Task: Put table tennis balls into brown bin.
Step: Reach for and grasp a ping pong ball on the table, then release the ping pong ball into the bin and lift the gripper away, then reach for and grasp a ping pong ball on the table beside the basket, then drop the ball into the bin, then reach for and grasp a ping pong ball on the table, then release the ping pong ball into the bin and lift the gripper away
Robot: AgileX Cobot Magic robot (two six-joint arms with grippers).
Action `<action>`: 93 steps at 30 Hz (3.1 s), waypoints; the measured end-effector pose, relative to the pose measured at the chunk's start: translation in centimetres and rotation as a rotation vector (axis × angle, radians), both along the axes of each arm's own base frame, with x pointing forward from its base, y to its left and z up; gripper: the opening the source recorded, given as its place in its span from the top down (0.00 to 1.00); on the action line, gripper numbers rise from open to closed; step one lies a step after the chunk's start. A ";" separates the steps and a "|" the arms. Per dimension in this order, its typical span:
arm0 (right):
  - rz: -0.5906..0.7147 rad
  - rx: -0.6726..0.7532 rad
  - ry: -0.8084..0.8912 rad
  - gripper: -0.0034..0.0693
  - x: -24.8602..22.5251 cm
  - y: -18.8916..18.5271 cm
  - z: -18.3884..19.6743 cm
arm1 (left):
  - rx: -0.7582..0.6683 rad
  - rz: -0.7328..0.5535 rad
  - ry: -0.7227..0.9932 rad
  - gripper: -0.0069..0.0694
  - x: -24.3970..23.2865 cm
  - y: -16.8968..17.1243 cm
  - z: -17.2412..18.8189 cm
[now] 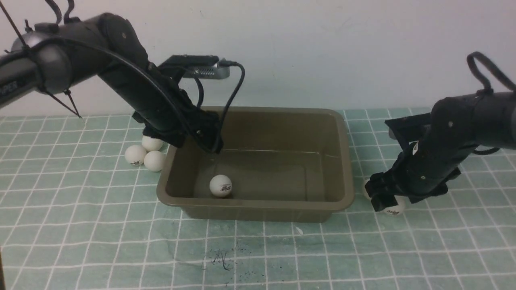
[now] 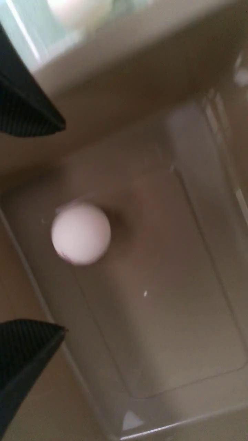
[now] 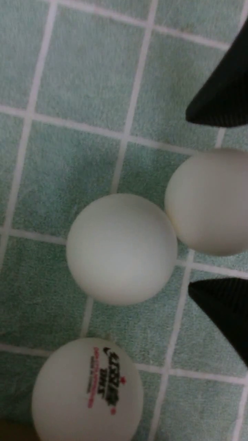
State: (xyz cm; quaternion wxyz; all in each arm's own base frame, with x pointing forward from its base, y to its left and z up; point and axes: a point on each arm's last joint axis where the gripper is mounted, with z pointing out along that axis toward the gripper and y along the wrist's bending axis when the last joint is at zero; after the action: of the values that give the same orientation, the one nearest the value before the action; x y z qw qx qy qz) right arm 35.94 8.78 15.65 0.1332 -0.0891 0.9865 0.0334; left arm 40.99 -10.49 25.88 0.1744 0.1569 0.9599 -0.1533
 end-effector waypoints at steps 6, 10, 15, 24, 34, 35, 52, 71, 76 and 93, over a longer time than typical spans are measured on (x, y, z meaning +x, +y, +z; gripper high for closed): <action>0.018 -0.031 0.084 0.45 -1.0 -0.3 1.0 | 0.140 0.234 -0.018 0.70 0.9 8.3 4.3; -0.014 0.063 -0.015 0.45 -2.2 0.0 6.4 | 0.178 0.323 0.027 0.89 1.0 12.7 3.5; 0.037 0.306 -0.283 0.45 -3.3 3.3 12.9 | 0.171 0.216 0.092 0.88 2.2 13.2 0.1; 0.159 0.359 -0.301 0.27 0.9 7.3 13.4 | 0.130 0.187 0.038 0.34 5.6 11.9 -6.1; 0.166 0.111 -0.367 0.31 -0.1 4.8 18.1 | 0.130 0.225 0.103 0.43 6.5 11.3 -10.1; 0.150 0.056 -0.366 0.43 -0.4 4.0 18.5 | 0.141 0.233 0.114 0.49 6.5 11.4 -9.7; -0.095 0.140 -0.110 0.47 1.4 -0.9 5.0 | -0.033 -0.113 -0.018 0.46 4.3 -0.1 1.9; -0.055 0.138 0.007 0.47 2.9 -0.3 5.0 | 0.183 0.116 -0.097 0.89 4.9 5.5 5.0; -0.030 0.234 -0.144 0.47 2.0 1.3 11.4 | 0.188 0.223 -0.042 0.89 5.8 10.3 3.1; 0.160 0.212 -0.253 0.08 1.5 6.0 12.1 | 0.120 0.175 0.042 0.16 10.3 9.4 -10.1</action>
State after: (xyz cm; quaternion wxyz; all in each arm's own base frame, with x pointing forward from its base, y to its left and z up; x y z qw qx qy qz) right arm 37.46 14.79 27.75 0.2618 -0.1563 0.9426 0.1364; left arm 51.33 -1.10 15.78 0.1574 0.0797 0.9808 -0.0828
